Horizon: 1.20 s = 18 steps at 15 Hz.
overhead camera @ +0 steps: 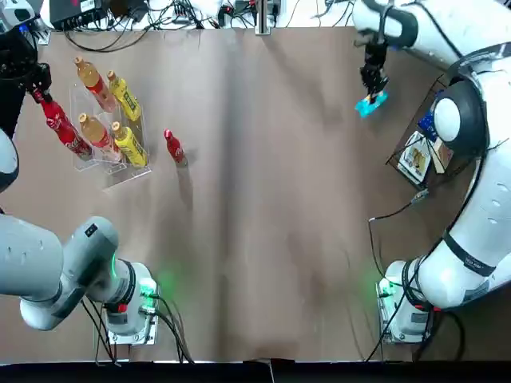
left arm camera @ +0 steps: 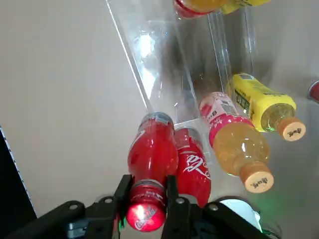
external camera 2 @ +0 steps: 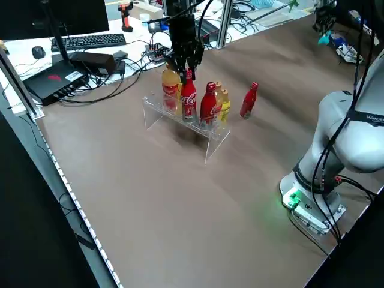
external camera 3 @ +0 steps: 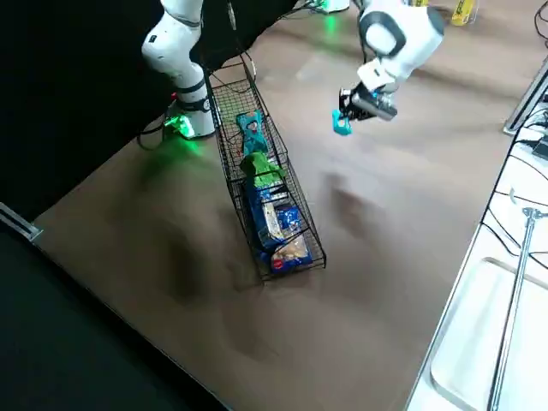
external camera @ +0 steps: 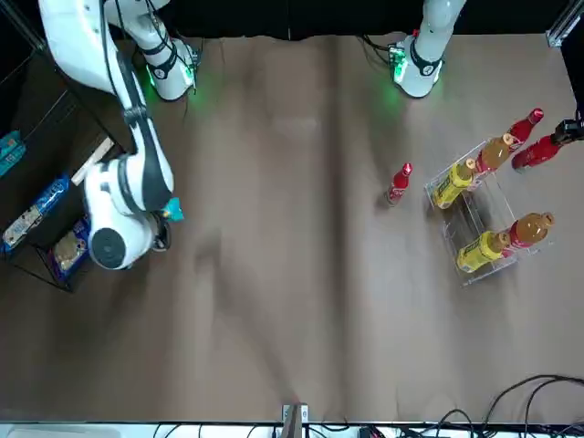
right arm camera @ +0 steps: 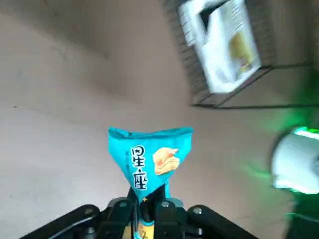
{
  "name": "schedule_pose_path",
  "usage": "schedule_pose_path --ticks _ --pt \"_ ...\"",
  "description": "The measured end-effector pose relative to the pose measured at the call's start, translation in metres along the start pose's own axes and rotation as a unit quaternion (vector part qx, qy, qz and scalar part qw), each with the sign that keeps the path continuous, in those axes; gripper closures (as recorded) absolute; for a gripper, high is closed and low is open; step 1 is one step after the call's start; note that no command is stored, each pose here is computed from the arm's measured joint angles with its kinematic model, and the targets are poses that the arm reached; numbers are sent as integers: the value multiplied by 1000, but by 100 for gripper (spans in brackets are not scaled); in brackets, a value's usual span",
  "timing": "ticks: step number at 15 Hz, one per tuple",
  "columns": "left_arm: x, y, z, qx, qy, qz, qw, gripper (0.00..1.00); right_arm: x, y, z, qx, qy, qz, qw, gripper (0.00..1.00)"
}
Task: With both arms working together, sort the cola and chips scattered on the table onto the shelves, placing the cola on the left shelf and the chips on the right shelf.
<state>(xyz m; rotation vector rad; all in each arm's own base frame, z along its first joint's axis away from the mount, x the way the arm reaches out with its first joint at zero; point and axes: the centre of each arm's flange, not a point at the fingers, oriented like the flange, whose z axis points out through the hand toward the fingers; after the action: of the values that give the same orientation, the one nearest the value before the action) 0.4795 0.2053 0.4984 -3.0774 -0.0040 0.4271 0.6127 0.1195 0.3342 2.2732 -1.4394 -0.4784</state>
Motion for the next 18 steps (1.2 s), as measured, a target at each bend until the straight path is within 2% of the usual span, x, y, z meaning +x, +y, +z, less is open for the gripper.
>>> schedule_pose_path --ticks 3,9,13,15,18 --pt "0 0 0 1 1 0 1000 68 8 51 -51 -27 2 -42 999 86" --pt "2 4 0 2 2 3 1000 68 60 205 -133 -15 -17 -132 991 86" --pt "11 21 4 -10 12 13 1000 68 108 276 -130 -47 -56 -173 982 86" --pt "15 29 8 -8 14 17 1000 68 132 289 -117 -55 -71 -160 983 87" --pt "17 27 12 -11 13 17 1000 68 147 294 -103 -75 -78 -144 984 90"
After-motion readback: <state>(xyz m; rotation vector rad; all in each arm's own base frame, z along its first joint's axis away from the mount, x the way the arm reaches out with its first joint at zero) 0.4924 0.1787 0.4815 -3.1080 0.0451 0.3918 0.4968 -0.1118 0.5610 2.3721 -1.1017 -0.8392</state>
